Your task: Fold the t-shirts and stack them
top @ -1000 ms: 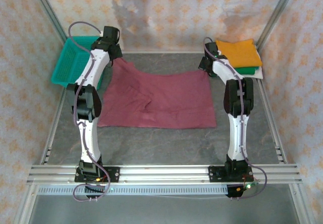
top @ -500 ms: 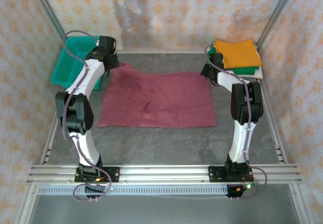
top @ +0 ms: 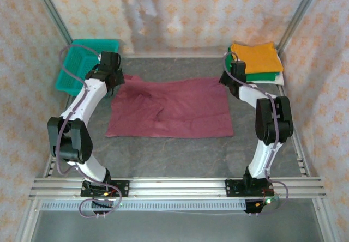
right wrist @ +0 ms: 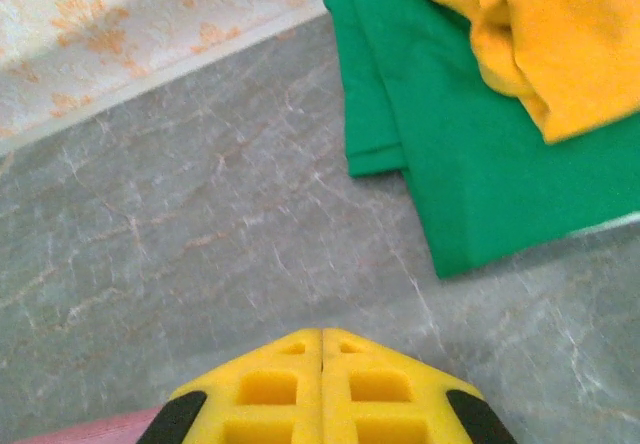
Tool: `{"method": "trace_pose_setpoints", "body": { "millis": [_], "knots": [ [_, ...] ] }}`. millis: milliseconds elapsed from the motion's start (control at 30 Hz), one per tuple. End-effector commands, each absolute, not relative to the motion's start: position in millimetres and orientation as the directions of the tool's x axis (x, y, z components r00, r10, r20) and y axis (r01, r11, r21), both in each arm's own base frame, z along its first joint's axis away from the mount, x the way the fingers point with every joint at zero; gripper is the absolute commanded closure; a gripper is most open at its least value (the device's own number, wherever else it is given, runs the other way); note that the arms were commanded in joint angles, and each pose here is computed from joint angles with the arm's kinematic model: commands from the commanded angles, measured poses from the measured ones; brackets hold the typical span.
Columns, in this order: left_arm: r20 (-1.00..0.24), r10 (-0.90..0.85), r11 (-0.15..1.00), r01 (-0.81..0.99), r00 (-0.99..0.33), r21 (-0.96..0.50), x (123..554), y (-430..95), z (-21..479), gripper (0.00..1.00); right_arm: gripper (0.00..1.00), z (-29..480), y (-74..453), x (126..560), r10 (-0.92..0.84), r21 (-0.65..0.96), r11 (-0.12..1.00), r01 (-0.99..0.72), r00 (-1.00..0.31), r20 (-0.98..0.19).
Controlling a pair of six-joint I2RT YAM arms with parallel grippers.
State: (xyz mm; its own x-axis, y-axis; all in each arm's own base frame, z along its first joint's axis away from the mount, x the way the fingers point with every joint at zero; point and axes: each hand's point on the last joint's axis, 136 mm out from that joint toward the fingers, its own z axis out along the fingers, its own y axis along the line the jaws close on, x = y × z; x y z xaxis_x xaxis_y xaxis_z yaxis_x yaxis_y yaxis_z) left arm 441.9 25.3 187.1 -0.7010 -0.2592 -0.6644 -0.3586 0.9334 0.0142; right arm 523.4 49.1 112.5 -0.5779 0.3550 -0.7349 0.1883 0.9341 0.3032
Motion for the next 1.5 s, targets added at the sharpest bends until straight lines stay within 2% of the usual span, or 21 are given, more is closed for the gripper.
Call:
{"method": "trace_pose_setpoints", "body": {
  "millis": [0, 600, 1133, 1200, 1233, 1267, 1367, 1400, 1467],
  "knots": [
    [-0.676, -0.275, 0.918, -0.395, -0.684, 0.026, 433, 31, 186, 1.0, 1.0, 129, 42, 516, 0.383, 0.325, 0.923, 0.205, -0.53, -0.756],
    [-0.62, -0.267, 0.898, -0.424, -0.738, 0.118, 390, 31, 167, 1.0, 1.0, 116, 33, 473, 0.405, 0.308, 0.914, 0.263, -0.556, -0.726],
    [-0.57, -0.294, 0.893, -0.433, -0.767, 0.122, 360, 26, 140, 1.0, 1.0, 97, 27, 443, 0.425, 0.29, 0.904, 0.314, -0.593, -0.684],
    [-0.56, -0.29, 0.896, -0.426, -0.776, 0.127, 352, 23, 135, 1.0, 0.96, 93, 28, 436, 0.43, 0.296, 0.902, 0.313, -0.606, -0.67],
    [-0.554, -0.294, 0.892, -0.433, -0.779, 0.135, 346, 24, 131, 0.97, 0.88, 89, 28, 432, 0.433, 0.293, 0.901, 0.32, -0.618, -0.656],
    [-0.541, -0.298, 0.893, -0.43, -0.786, 0.134, 341, 23, 126, 0.88, 0.78, 86, 28, 427, 0.438, 0.288, 0.898, 0.332, -0.63, -0.642],
    [-0.518, -0.301, 0.895, -0.425, -0.801, 0.138, 323, 20, 113, 0.68, 0.71, 80, 26, 413, 0.456, 0.292, 0.89, 0.351, -0.637, -0.621],
    [-0.513, -0.305, 0.893, -0.428, -0.802, 0.138, 317, 21, 109, 0.65, 0.67, 79, 25, 408, 0.461, 0.291, 0.887, 0.359, -0.637, -0.618],
    [-0.517, -0.308, 0.886, -0.438, -0.799, 0.149, 310, 25, 109, 0.64, 0.66, 86, 24, 403, 0.464, 0.292, 0.885, 0.364, -0.633, -0.619]
  ]
}}
